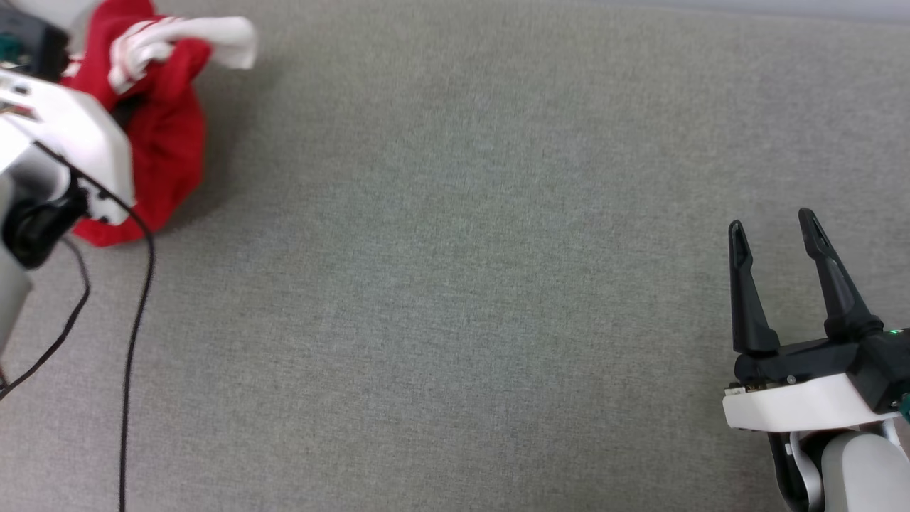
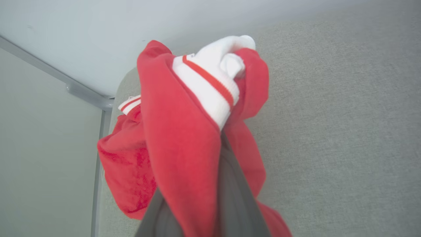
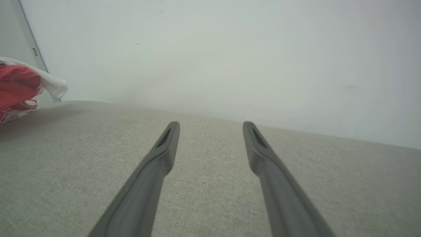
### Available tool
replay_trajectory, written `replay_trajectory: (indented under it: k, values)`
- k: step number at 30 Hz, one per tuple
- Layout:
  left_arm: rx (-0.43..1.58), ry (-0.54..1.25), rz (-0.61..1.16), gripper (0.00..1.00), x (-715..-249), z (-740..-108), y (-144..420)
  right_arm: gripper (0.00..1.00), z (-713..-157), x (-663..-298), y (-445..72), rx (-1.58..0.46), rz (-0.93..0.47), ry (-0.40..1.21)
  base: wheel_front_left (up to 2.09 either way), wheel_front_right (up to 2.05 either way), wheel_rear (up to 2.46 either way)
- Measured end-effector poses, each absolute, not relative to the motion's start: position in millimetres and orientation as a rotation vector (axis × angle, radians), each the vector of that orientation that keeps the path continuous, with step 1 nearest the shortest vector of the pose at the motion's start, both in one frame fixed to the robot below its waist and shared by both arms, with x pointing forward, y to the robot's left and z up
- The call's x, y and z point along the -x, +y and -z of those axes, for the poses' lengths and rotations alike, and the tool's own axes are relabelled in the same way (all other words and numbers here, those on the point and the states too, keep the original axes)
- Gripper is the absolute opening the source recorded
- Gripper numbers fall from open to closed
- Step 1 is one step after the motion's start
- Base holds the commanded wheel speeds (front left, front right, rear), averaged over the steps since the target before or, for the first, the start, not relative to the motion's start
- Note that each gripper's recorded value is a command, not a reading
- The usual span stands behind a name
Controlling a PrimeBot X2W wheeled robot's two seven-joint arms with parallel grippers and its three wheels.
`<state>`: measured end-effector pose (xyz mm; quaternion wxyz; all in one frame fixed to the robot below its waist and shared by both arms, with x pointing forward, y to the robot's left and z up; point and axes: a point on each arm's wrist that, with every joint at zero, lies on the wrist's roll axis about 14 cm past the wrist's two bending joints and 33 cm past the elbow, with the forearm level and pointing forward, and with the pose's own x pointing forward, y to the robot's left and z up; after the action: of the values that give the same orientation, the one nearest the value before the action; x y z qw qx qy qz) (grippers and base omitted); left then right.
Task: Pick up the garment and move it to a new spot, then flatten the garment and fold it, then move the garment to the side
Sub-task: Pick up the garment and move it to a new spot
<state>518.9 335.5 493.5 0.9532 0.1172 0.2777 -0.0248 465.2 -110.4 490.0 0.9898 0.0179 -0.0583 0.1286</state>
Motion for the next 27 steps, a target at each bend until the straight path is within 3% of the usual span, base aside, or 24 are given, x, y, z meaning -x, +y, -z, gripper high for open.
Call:
replay_trajectory:
  k: [7, 14, 27]
  values:
    - [-0.297, 0.405, 0.255, 0.00, -539, -534, 255, 1.00, -508, -452, -124, -0.042, -0.223, -0.148, 0.00, 0.00, 0.00]
    - [-0.344, 0.331, 0.527, 0.00, -543, -532, 140, 1.00, -517, -438, -151, -0.044, -0.150, -0.159, 0.00, 0.00, 0.00]
    - [-0.288, 0.209, 1.017, 0.00, -491, -515, -52, 1.00, -520, -414, -214, -0.023, 0.026, -0.152, 0.00, 0.00, 0.00]
